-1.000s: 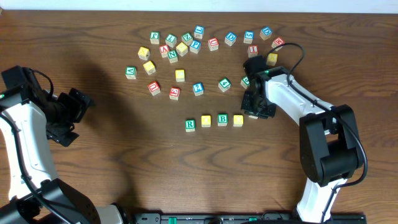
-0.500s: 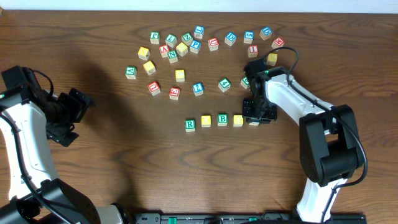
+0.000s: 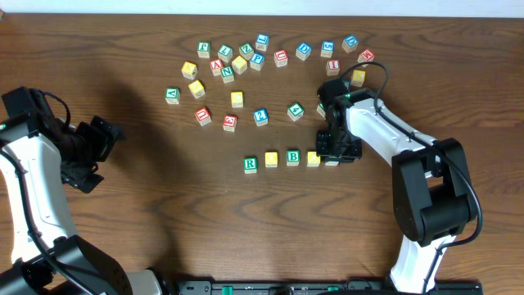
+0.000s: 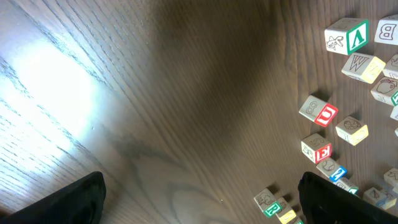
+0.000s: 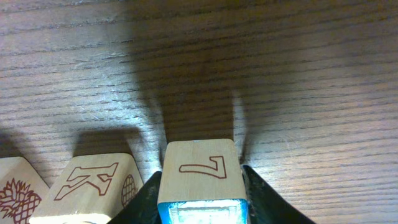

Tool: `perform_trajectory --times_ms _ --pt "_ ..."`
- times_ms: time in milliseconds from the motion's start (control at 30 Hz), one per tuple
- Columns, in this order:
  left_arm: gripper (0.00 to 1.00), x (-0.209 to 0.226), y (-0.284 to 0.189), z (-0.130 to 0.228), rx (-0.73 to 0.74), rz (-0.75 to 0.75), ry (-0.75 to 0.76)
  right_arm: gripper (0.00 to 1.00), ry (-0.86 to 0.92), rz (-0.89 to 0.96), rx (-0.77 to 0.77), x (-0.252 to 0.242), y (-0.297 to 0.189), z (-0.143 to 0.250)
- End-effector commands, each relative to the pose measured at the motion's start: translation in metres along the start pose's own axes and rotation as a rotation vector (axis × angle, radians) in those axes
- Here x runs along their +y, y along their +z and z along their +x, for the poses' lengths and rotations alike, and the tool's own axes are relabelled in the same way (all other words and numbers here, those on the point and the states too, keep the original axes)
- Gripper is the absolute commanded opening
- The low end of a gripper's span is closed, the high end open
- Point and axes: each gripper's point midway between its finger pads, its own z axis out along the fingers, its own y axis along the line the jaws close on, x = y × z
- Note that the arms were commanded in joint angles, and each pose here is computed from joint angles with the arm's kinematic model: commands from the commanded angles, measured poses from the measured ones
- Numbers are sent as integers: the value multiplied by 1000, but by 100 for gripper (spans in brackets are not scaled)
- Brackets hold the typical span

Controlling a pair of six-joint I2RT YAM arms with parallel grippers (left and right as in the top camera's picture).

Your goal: Spell out ROBOT

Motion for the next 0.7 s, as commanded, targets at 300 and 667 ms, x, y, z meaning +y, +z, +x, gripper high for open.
perform_trajectory --times_ms 300,667 --pt "98 3 1 2 4 -11 14 48 -24 7 16 -1 5 3" --pt "98 3 1 2 4 -11 14 50 30 -31 12 -7 2 -6"
